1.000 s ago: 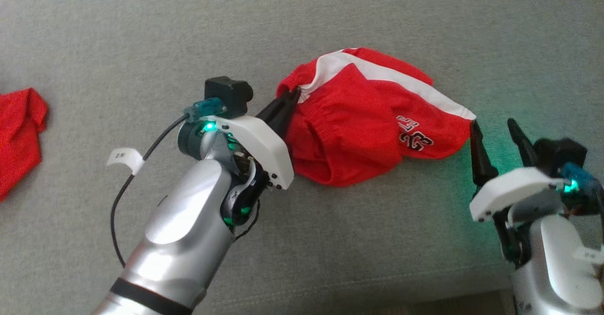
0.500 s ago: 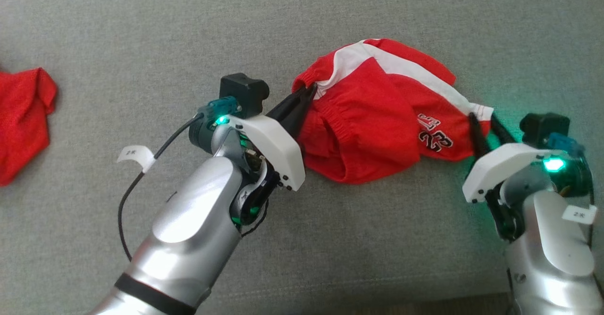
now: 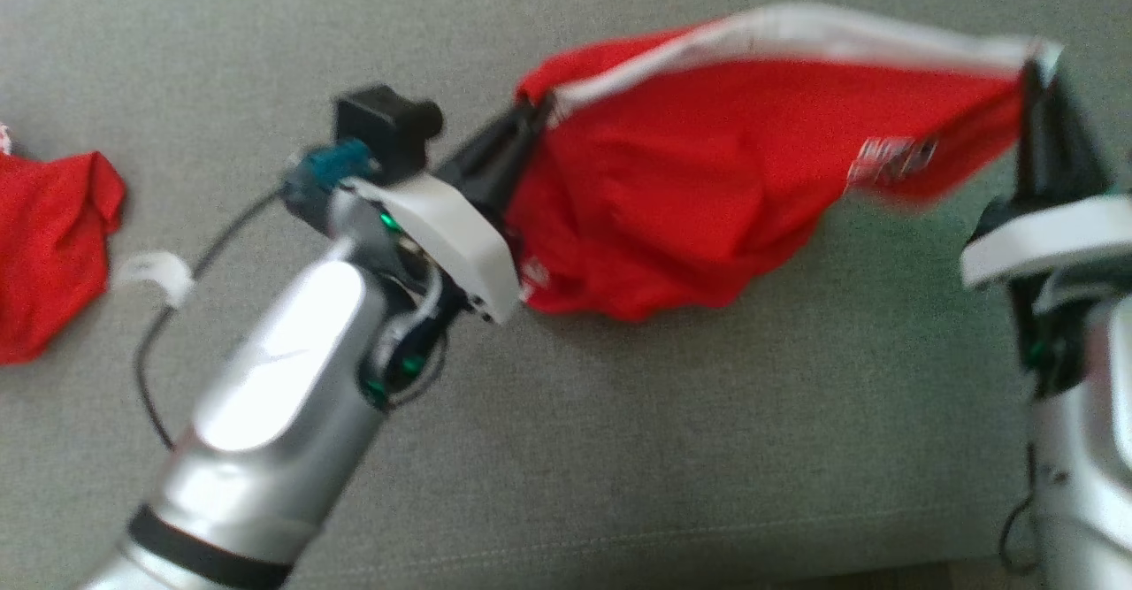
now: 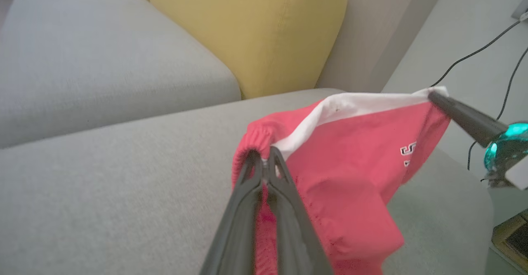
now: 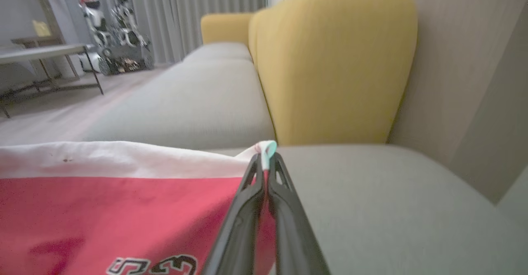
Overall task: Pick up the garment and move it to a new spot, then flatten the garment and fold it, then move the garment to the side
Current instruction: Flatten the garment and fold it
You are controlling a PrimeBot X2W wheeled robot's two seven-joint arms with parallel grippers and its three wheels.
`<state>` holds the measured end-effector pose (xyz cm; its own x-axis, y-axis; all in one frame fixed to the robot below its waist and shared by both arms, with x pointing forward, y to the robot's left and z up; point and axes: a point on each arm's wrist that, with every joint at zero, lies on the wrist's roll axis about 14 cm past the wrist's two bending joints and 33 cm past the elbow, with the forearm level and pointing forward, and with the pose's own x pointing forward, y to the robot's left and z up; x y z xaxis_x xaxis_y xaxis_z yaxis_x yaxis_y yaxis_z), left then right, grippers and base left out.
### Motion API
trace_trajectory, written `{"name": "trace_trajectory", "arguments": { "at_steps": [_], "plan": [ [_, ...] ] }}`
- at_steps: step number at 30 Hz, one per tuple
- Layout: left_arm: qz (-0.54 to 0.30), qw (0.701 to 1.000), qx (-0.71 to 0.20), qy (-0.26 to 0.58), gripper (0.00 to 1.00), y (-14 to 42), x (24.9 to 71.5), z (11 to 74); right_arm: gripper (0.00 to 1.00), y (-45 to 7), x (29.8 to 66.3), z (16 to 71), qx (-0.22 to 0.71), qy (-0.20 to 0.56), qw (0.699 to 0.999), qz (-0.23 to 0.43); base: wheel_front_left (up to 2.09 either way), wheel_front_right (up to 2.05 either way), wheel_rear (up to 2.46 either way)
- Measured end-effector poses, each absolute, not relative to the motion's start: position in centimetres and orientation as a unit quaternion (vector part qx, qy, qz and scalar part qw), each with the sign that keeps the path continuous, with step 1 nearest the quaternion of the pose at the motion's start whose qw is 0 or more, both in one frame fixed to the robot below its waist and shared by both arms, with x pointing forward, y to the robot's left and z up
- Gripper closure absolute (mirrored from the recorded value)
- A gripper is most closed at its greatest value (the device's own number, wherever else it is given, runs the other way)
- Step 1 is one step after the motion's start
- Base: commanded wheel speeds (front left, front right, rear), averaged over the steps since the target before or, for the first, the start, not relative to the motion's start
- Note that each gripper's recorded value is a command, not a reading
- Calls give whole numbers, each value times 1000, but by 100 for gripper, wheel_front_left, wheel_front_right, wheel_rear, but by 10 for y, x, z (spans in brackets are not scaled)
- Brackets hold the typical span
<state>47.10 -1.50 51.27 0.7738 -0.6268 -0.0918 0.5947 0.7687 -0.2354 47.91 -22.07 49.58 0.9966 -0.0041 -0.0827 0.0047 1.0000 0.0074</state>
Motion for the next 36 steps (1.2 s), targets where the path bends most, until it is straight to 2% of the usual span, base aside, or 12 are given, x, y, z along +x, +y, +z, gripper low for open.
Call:
{"name": "trace_trajectory", "arguments": {
  "at_steps": [7,12,15,21,25,31,36],
  "plan": [
    [-313,948,-52,-32,100,11,483,607,100,-213,484,634,-42,-146,988,23,0,0,0],
    [-295,945,-34,-135,100,29,478,687,100,-202,468,700,-68,-221,972,39,0,0,0],
    [-290,943,-30,-158,100,35,473,707,100,-195,465,709,-69,-225,971,47,0,0,0],
    [-280,950,-29,-135,100,40,486,690,100,-191,482,687,-48,-186,980,61,0,0,0],
    [-269,956,-21,-114,100,46,515,672,100,-185,513,678,-18,-165,983,76,0,0,0],
    [-255,953,-7,-162,100,49,569,691,100,-166,574,700,20,-181,978,104,0,0,0],
    [-223,954,-9,-198,100,57,600,709,100,-147,608,726,45,-209,970,118,0,0,0]
  ]
}}
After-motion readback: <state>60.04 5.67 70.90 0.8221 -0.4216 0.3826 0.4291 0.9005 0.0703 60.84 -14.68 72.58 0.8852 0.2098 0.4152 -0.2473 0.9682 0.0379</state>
